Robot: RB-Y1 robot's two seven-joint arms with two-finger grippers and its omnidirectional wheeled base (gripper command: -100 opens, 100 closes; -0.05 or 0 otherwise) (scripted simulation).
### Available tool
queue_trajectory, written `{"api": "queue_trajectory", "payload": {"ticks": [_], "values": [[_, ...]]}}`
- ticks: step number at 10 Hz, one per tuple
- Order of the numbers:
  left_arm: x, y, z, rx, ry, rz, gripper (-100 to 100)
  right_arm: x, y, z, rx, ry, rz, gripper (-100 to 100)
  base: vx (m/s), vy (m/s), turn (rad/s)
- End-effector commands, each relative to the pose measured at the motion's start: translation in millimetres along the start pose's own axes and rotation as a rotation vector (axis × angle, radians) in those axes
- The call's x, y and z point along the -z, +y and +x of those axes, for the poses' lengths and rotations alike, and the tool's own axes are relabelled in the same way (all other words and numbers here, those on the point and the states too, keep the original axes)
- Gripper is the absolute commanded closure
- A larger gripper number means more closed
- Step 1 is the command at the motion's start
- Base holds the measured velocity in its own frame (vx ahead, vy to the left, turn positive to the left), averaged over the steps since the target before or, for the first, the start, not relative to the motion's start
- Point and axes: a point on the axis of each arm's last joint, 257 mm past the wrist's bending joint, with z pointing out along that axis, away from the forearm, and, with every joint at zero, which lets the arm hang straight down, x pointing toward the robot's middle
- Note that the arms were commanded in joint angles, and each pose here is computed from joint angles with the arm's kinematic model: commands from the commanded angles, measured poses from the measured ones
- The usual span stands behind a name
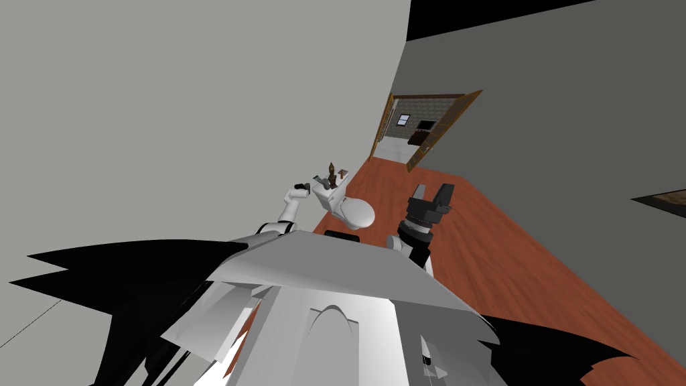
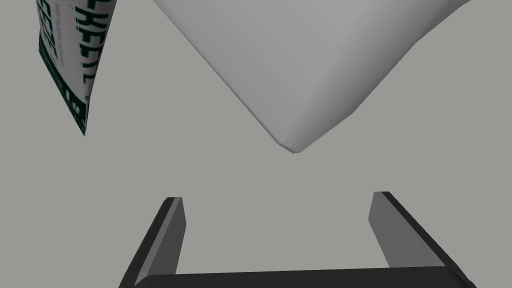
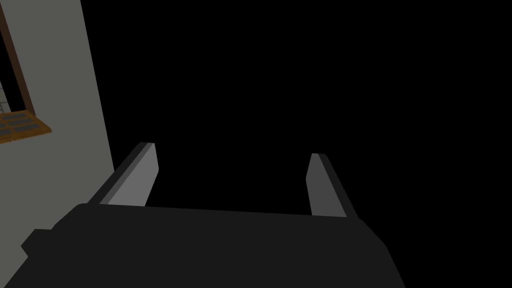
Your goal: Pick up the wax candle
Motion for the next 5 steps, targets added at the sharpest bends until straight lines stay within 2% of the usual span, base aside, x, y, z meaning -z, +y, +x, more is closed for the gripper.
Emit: {"api": "queue_trajectory", "payload": {"ticks": [1, 5], "values": [[-1.5, 3.9, 1.4, 0.004, 0.001, -0.032, -100, 0.0, 0.0, 0.0, 0.0, 0.0, 0.0, 0, -0.004, -0.007, -0.002], [-9.9, 3.5, 5.5, 0.045, 0.009, -0.152, -100, 0.0, 0.0, 0.0, 0.0, 0.0, 0.0, 0, -0.006, -0.013, 0.004]]}}
